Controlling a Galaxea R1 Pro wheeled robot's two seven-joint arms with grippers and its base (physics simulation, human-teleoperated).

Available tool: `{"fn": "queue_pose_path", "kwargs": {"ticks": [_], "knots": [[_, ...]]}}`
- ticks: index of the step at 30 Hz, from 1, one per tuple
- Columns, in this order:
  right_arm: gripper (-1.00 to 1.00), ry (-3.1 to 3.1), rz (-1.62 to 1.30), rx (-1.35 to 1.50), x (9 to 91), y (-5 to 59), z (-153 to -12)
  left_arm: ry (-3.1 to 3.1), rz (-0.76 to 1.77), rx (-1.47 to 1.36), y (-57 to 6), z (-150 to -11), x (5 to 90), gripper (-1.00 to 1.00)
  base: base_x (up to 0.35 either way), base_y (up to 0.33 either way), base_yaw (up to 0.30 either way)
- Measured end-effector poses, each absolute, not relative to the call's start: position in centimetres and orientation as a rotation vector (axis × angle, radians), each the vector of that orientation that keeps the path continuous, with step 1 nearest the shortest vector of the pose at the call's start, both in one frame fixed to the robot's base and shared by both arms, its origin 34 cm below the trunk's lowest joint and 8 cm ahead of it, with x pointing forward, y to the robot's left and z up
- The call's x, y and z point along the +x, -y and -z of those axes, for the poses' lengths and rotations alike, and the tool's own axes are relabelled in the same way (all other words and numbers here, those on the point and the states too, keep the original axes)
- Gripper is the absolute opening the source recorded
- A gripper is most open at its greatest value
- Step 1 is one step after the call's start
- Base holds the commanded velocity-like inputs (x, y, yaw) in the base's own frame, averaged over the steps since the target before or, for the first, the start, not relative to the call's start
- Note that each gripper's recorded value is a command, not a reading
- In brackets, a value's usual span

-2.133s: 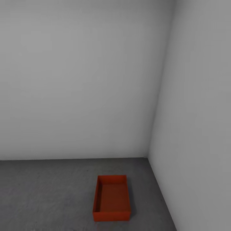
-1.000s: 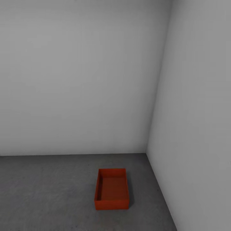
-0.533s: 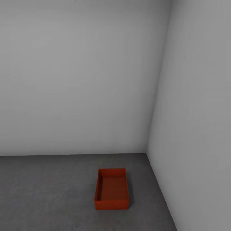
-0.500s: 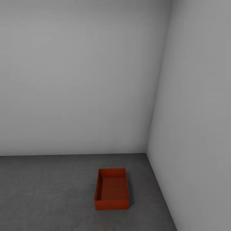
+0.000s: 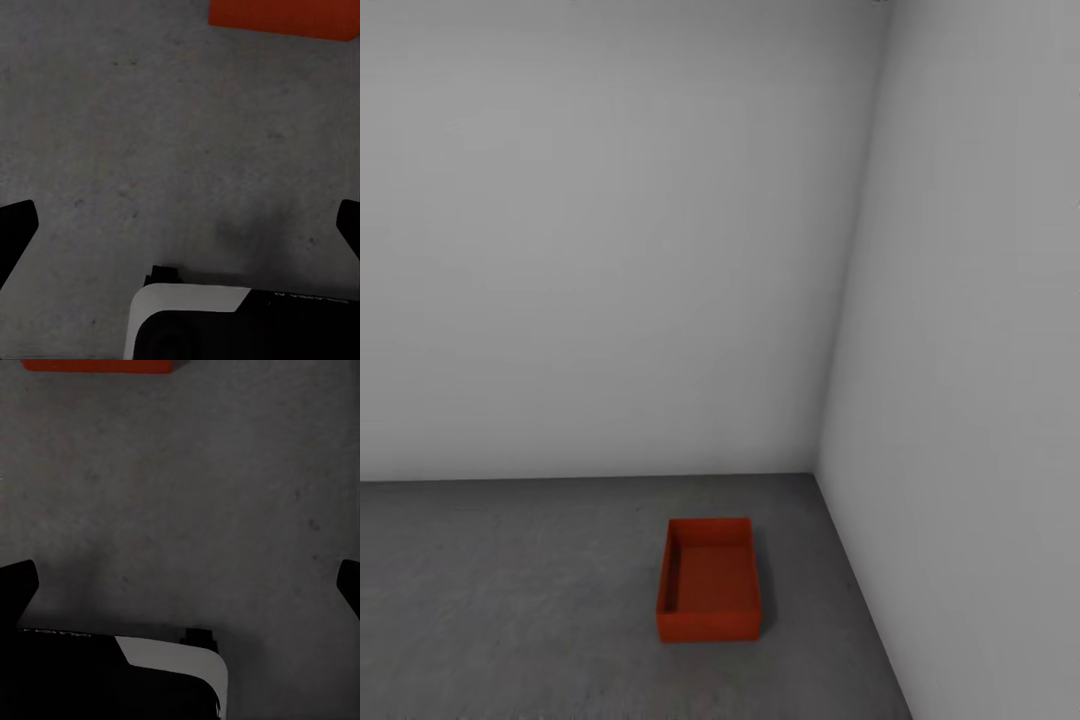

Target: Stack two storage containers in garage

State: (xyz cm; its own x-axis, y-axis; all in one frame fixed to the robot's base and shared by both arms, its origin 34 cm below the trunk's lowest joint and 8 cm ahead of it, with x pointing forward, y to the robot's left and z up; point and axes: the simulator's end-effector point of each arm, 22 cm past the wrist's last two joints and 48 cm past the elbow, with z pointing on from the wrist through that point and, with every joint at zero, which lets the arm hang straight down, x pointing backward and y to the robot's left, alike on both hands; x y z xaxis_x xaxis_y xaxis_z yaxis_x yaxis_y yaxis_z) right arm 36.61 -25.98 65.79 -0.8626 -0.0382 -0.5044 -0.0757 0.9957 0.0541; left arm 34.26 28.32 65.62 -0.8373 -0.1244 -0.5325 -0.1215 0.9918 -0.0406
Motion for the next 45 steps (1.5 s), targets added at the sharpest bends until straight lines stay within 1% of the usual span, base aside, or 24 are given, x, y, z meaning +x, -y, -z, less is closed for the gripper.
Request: {"fn": "queue_pose_path", "kwargs": {"ticks": [12,19,23,45], "knots": [[1.00,-2.593,-0.080,-0.073,36.8,26.3,-66.0,-2.572,0.004,-0.173,-28.4,-65.6,34.3,1.00,-0.335,0.000,0.000],[1.00,-2.591,0.069,-0.029,36.9,28.8,-66.0,-2.572,0.004,-0.173,-28.4,-65.6,34.3,1.00,-0.340,0.000,0.000],[1.00,-2.590,0.104,-0.018,36.9,29.4,-66.0,-2.570,0.002,-0.173,-28.5,-65.7,34.3,1.00,-0.340,0.000,0.000],[1.00,-2.593,0.094,-0.030,36.8,29.0,-65.9,-2.568,0.002,-0.174,-28.4,-65.7,34.3,1.00,-0.312,-0.049,0.000]]}}
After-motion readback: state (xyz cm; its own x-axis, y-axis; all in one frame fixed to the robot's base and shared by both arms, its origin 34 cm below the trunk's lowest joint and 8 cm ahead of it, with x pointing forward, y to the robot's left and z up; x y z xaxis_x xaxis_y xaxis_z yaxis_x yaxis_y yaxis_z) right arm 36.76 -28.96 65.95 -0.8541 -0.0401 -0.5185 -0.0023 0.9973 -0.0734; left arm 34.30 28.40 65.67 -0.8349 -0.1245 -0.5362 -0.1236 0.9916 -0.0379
